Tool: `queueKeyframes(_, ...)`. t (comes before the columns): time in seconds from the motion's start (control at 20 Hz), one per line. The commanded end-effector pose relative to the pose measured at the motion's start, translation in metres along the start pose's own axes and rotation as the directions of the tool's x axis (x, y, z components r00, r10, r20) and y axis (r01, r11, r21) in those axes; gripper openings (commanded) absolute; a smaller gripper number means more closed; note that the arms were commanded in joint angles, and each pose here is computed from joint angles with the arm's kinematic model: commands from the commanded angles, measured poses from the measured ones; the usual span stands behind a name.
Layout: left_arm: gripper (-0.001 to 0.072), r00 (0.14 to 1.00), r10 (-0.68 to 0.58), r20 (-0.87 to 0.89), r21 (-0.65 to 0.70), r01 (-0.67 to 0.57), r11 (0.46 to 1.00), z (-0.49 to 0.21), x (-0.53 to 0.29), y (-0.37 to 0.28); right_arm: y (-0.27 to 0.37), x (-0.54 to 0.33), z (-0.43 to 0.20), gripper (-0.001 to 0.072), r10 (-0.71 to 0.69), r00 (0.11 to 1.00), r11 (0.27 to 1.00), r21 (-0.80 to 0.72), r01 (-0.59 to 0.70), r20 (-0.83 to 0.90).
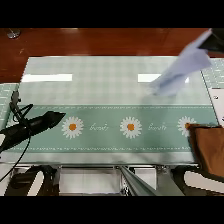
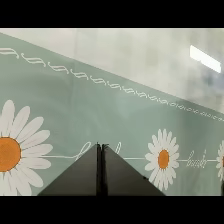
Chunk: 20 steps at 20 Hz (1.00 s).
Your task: Fold the shirts.
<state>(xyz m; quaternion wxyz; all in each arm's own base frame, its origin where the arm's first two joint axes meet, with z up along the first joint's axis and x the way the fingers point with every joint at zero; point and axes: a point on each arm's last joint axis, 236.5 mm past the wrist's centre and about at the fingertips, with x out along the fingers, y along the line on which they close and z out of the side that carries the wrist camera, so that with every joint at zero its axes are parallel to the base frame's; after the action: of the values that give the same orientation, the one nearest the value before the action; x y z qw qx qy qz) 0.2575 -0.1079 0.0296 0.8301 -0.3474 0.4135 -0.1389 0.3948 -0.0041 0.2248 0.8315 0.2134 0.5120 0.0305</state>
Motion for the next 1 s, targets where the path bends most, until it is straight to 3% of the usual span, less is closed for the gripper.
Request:
queueKeyframes(0.0,0.0019,1.0,0.0,0.0,0.001,0.0,1.0,0.0,0.0,0.0,-0.106,-0.048,-0.058,0.0025,-0.295,0.95,0.932,0.189,0.309,-0.099)
queueKeyframes(0.2,0.0019,1.0,0.001,0.003,0.015,-0.001,1.0,0.001,0.0,0.0,-0.185,-0.099,-0.133,0.0025,-0.492,0.857,0.754,0.418,0.507,-0.153)
queueKeyframes(0.45,0.0019,1.0,0.002,0.01,0.015,-0.002,1.0,0.002,0.0,0.0,-0.244,-0.149,-0.253,0.0025,-0.65,0.683,0.399,0.615,0.68,-0.333)
queueKeyframes(0.6,0.0019,1.0,0.003,0.016,0.015,-0.003,1.0,0.004,0.0,0.001,-0.244,-0.12,-0.296,0.0026,-0.591,0.716,0.346,0.684,0.642,-0.372)
queueKeyframes(0.65,0.0019,1.0,0.003,0.018,0.015,-0.003,1.0,0.004,0.0,0.001,-0.246,-0.114,-0.311,0.0065,-0.58,0.702,0.309,0.686,0.658,-0.413)
queueKeyframes(0.7,0.0019,1.0,0.003,0.017,0.015,-0.003,1.0,0.004,0.0,0.001,-0.252,-0.112,-0.323,0.0301,-0.584,0.674,0.255,0.686,0.682,-0.453)
queueKeyframes(0.75,0.0019,1.0,0.002,0.017,0.035,-0.002,0.999,0.004,0.0,0.0,-0.259,-0.111,-0.319,0.0567,-0.594,0.67,0.266,0.677,0.686,-0.445)
queueKeyframes(0.8,0.0019,1.0,0.006,0.016,0.077,-0.008,0.997,0.008,-0.004,-0.002,-0.265,-0.113,-0.3,0.063,-0.604,0.686,0.307,0.675,0.671,-0.407)
queueKeyframes(0.95,0.0018,0.991,0.045,0.126,0.125,-0.061,0.99,0.073,-0.034,-0.015,-0.259,-0.112,-0.173,0.0612,-0.534,0.844,0.564,0.72,0.404,-0.056)
